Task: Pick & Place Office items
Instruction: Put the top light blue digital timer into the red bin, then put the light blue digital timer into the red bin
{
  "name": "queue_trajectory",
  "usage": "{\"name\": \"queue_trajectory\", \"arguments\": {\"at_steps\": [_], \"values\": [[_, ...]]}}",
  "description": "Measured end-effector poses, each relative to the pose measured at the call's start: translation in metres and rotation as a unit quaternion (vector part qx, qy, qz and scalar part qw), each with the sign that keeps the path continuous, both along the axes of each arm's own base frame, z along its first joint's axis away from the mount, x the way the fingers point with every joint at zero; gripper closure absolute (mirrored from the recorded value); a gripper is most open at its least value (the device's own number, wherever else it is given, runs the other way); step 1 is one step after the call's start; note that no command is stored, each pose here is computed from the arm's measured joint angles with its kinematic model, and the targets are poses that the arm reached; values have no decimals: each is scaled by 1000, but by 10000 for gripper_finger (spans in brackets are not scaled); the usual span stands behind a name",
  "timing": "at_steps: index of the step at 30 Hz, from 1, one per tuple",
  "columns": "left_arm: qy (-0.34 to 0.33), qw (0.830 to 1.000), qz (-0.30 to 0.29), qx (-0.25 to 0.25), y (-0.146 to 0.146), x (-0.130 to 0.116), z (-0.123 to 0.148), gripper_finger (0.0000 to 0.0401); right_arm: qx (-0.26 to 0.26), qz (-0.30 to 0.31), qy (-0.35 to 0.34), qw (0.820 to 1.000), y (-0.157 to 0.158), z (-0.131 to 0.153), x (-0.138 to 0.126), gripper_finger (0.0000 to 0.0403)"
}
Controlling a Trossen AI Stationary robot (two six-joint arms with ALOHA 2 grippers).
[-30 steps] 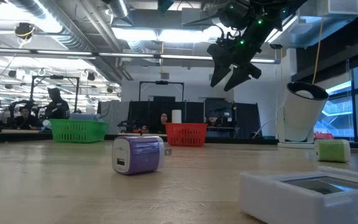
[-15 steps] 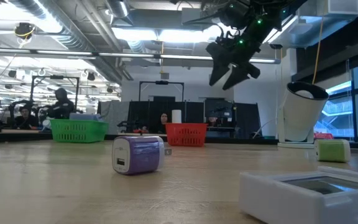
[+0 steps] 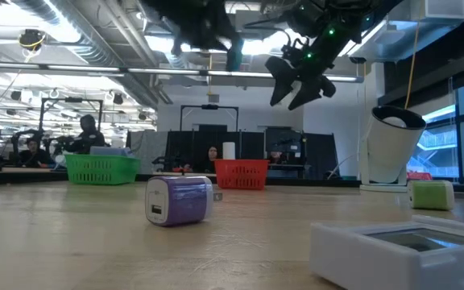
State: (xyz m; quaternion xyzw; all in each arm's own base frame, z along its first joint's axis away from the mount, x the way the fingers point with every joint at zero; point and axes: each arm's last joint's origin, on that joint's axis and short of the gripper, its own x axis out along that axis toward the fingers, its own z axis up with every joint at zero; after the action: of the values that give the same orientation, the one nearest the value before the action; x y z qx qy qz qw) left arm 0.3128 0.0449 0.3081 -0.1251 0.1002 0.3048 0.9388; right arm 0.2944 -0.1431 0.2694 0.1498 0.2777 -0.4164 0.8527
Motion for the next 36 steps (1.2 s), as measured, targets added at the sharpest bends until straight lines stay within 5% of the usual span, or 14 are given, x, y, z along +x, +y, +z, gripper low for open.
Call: {"name": "queue_trajectory", "arguments": {"at_steps": [11,17,28,36], "values": [[126,991,-31,-13,86,39,-98,248,50,-32,-43,997,-16,-1,-8,112],[150,987,-29,-46,108,42,-134,249,50,-32,-43,997,-16,-1,-8,112],[157,985,-54,-39,106,43,-135,199,51,-30,-43,997,-16,-1,-8,112],[106,992,-59,-25,96,34,-92,163,44,-23,-35,998,-16,-1,-8,112]]}}
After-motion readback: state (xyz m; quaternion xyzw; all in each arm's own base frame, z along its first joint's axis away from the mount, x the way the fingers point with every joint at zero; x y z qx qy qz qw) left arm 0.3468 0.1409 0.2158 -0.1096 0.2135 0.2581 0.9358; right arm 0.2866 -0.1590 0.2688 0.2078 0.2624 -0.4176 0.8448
